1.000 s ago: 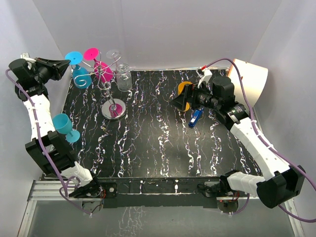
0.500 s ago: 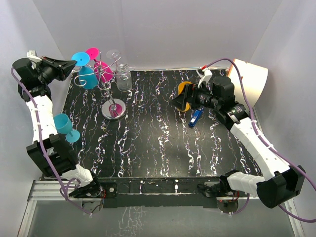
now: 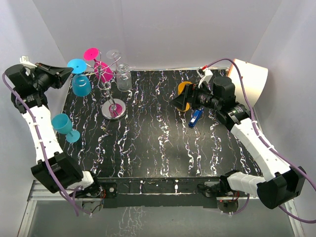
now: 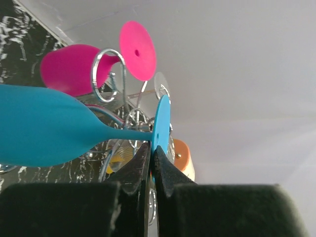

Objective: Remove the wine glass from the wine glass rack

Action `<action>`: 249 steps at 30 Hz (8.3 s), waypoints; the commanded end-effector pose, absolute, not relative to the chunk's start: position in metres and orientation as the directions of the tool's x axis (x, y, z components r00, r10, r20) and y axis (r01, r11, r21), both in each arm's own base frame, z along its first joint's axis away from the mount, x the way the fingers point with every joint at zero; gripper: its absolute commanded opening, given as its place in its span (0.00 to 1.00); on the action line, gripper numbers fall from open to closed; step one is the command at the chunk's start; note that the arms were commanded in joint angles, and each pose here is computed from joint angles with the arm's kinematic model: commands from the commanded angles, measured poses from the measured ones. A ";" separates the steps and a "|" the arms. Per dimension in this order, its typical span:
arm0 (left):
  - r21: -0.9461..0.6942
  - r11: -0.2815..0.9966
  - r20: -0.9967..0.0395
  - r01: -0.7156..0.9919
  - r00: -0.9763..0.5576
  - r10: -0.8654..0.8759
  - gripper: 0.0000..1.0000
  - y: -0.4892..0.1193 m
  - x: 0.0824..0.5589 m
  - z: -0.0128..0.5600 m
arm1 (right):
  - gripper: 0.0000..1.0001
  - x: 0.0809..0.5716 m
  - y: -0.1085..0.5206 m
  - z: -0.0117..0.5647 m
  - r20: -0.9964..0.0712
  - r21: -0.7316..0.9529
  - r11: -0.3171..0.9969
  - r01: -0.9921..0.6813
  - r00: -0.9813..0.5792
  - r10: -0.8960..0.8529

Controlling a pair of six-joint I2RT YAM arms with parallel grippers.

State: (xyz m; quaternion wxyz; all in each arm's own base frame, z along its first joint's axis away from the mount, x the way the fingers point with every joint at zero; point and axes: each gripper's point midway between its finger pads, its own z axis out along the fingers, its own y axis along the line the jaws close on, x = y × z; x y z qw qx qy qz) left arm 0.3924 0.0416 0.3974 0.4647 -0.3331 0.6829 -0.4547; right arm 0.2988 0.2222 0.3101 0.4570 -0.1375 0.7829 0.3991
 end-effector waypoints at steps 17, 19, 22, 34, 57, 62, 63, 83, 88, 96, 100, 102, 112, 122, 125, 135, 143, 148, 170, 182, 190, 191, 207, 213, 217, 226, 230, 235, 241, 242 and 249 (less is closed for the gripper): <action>-0.449 0.841 -0.888 0.303 -0.049 -0.457 0.00 -0.005 0.325 0.532 | 0.98 0.301 0.220 0.332 -0.862 0.462 0.648 -0.606 -0.479 0.167; -0.375 0.814 -0.915 0.444 -0.038 -0.401 0.00 -0.035 0.312 0.548 | 0.98 0.302 0.220 0.330 -0.860 0.462 0.652 -0.601 -0.482 0.166; -0.257 0.690 -0.945 0.677 -0.026 -0.327 0.00 -0.087 0.279 0.567 | 0.98 0.301 0.220 0.329 -0.857 0.467 0.651 -0.599 -0.488 0.166; -0.373 0.098 -0.803 0.922 -0.268 -0.532 0.00 -0.155 0.175 0.579 | 0.98 0.277 0.241 0.404 -0.869 0.491 0.434 -0.755 -0.391 0.303; -0.644 -0.315 -0.370 0.697 -0.644 -0.670 0.00 -0.140 0.183 0.555 | 0.99 0.248 0.313 0.516 -0.568 0.550 -0.276 -0.788 -0.596 0.568; -0.679 -0.325 -0.332 0.658 -0.670 -0.664 0.00 -0.140 0.191 0.546 | 0.89 0.242 0.319 0.527 -0.544 0.516 -0.326 -0.792 -0.597 0.589; -0.687 -0.324 -0.326 0.651 -0.674 -0.663 0.00 -0.141 0.192 0.544 | 0.81 0.241 0.320 0.528 -0.541 0.508 -0.339 -0.792 -0.600 0.589; -0.935 0.036 -0.292 0.354 -0.706 -0.645 0.98 -0.156 0.242 0.448 | 0.00 0.231 0.290 0.451 -0.587 0.632 -0.151 -0.760 -0.597 0.547; -0.869 0.394 -0.494 0.300 -0.580 -0.647 0.99 -0.137 0.248 0.423 | 0.00 0.281 0.247 0.344 -0.750 0.661 0.520 -0.541 -0.496 0.437; -0.753 0.628 -0.641 0.198 -0.436 -0.632 0.99 -0.103 0.247 0.415 | 0.00 0.279 0.209 0.263 -0.840 0.363 0.788 -0.497 -0.541 0.046; -0.756 0.624 -0.638 0.196 -0.436 -0.635 0.99 -0.103 0.246 0.414 | 0.00 0.304 0.211 0.261 -0.800 0.286 0.833 -0.475 -0.597 -0.066; -0.756 0.624 -0.638 0.197 -0.434 -0.637 0.99 -0.103 0.245 0.415 | 0.00 0.319 0.218 0.261 -0.775 0.271 0.837 -0.475 -0.623 -0.103; -0.732 0.657 -0.663 0.180 -0.412 -0.625 0.99 -0.097 0.238 0.415 | 0.00 0.394 0.253 0.237 -0.636 0.205 0.893 -0.400 -0.748 -0.189; -0.727 0.666 -0.665 0.169 -0.417 -0.619 0.99 -0.096 0.239 0.410 | 0.00 0.440 0.264 0.206 -0.574 0.080 0.926 -0.370 -0.776 -0.261; -0.727 0.667 -0.663 0.165 -0.422 -0.618 0.99 -0.096 0.239 0.407 | 0.00 0.446 0.265 0.199 -0.584 0.057 0.929 -0.366 -0.767 -0.266; -0.725 0.670 -0.664 0.161 -0.425 -0.616 0.99 -0.095 0.239 0.404 | 0.06 0.459 0.272 0.188 -0.595 0.030 0.928 -0.371 -0.753 -0.282; -0.723 0.671 -0.665 0.162 -0.423 -0.615 0.99 -0.095 0.237 0.406 | 0.23 0.460 0.282 0.191 -0.609 0.019 0.921 -0.388 -0.735 -0.297; -0.725 0.670 -0.664 0.161 -0.422 -0.617 0.99 -0.095 0.236 0.408 | 0.37 0.460 0.290 0.239 -0.695 0.043 0.910 -0.412 -0.667 -0.269; -0.719 0.669 -0.662 0.187 -0.477 -0.578 0.99 -0.104 0.244 0.410 | 0.98 0.289 0.258 0.303 -0.895 0.371 0.678 -0.634 -0.440 0.077; -0.742 0.609 -0.647 0.282 -0.539 -0.539 0.98 -0.132 0.306 0.446 | 0.98 0.290 0.253 0.309 -0.916 0.333 0.691 -0.642 -0.393 0.077; -0.641 0.715 -0.724 0.278 -0.528 -0.443 0.97 -0.149 0.363 0.456 | 0.99 0.288 0.242 0.315 -0.930 0.302 0.718 -0.627 -0.359 0.078; -0.617 0.739 -0.740 0.271 -0.519 -0.428 0.96 -0.149 0.370 0.455 | 0.98 0.287 0.240 0.315 -0.931 0.299 0.721 -0.625 -0.356 0.078; -0.104 0.989 -0.880 0.103 -0.473 -0.043 0.94 -0.140 0.411 0.409 | 0.98 0.299 0.177 0.327 -0.953 0.221 0.903 -0.368 -0.279 0.120; -0.066 0.994 -0.865 0.092 -0.502 -0.011 0.96 -0.142 0.418 0.393 | 0.98 0.314 0.130 0.319 -0.956 0.121 0.987 -0.110 -0.281 0.086; -0.043 0.997 -0.848 0.070 -0.530 0.000 0.97 -0.140 0.424 0.380 | 0.98 0.312 0.126 0.321 -0.957 0.099 0.990 -0.105 -0.281 0.066; -0.074 0.996 -0.825 0.057 -0.565 -0.029 0.91 -0.148 0.432 0.364 | 0.98 0.302 0.138 0.336 -0.970 0.140 0.967 -0.211 -0.226 0.091; -0.064 0.996 -0.818 0.061 -0.574 -0.017 0.85 -0.150 0.437 0.358 | 0.98 0.300 0.139 0.337 -0.971 0.141 0.965 -0.222 -0.221 0.091; -0.051 0.997 -0.822 0.063 -0.570 -0.006 0.77 -0.149 0.439 0.358 | 0.98 0.300 0.139 0.335 -0.972 0.138 0.964 -0.227 -0.220 0.087; -0.028 0.998 -0.823 0.056 -0.568 0.009 0.68 -0.145 0.441 0.357 | 0.98 0.299 0.142 0.333 -0.971 0.144 0.960 -0.242 -0.222 0.090; -0.023 0.998 -0.823 0.055 -0.568 0.012 0.66 -0.145 0.441 0.357 | 0.98 0.299 0.143 0.333 -0.971 0.144 0.959 -0.245 -0.223 0.089; -0.016 0.999 -0.826 0.052 -0.563 0.016 0.60 -0.143 0.442 0.358 | 0.98 0.298 0.145 0.333 -0.970 0.150 0.956 -0.254 -0.225 0.092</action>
